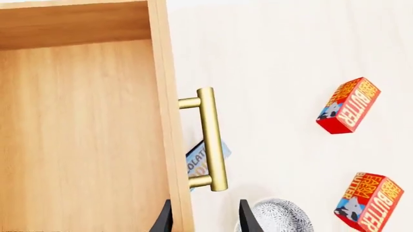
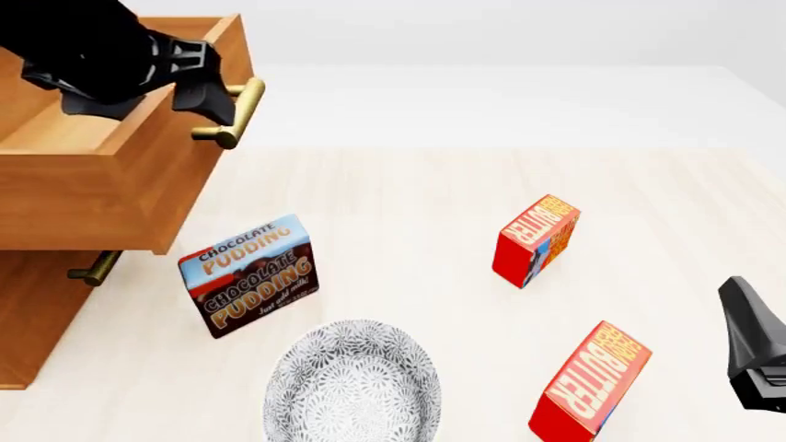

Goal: Put the butter at the front in the top drawer of the cabinet and close it.

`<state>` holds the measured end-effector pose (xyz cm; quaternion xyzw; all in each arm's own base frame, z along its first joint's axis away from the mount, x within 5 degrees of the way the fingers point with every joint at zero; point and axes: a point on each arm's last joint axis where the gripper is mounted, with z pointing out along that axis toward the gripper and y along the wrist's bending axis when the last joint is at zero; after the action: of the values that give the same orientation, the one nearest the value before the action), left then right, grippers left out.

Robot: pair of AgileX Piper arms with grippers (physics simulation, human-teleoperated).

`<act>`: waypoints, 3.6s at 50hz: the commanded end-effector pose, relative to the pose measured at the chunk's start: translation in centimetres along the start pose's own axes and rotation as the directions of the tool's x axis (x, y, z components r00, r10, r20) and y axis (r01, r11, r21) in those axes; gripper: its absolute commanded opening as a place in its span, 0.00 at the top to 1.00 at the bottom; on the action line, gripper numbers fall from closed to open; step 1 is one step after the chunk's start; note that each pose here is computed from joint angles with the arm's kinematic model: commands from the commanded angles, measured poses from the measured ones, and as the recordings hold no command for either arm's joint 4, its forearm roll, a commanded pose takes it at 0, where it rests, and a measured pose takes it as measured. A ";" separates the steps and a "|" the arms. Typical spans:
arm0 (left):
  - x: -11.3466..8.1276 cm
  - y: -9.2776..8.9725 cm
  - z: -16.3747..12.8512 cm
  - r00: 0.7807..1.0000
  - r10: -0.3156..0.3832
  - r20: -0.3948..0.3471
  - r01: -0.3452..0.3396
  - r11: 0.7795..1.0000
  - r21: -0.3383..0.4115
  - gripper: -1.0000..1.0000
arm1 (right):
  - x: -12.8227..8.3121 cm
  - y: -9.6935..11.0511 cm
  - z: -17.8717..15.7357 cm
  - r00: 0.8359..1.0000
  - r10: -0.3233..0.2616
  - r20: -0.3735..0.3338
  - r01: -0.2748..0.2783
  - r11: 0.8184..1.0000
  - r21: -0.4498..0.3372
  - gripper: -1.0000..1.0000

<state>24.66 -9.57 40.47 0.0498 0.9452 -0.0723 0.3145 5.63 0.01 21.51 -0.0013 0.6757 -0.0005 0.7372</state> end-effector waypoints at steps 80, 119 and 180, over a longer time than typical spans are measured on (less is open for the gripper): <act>-0.6 -17.2 -0.4 0.761 0.498 0.416 -0.633 0.709 0.309 0.00 | 0.0 0.0 0.0 1.000 0.001 0.000 -0.001 1.000 0.000 0.00; -0.1 -22.7 10.0 0.855 0.369 0.364 -0.500 0.774 0.389 0.00 | 0.0 0.0 0.0 1.000 0.001 0.000 -0.001 1.000 0.000 0.00; 3.7 -23.8 22.0 0.933 0.307 0.188 -0.358 0.847 0.393 0.00 | 0.0 0.0 0.0 1.000 0.001 0.000 -0.001 1.000 0.001 0.00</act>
<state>30.74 -36.38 25.19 0.2829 0.8546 -0.2274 0.3714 5.63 0.01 21.51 -0.0013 0.6757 -0.0004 0.7372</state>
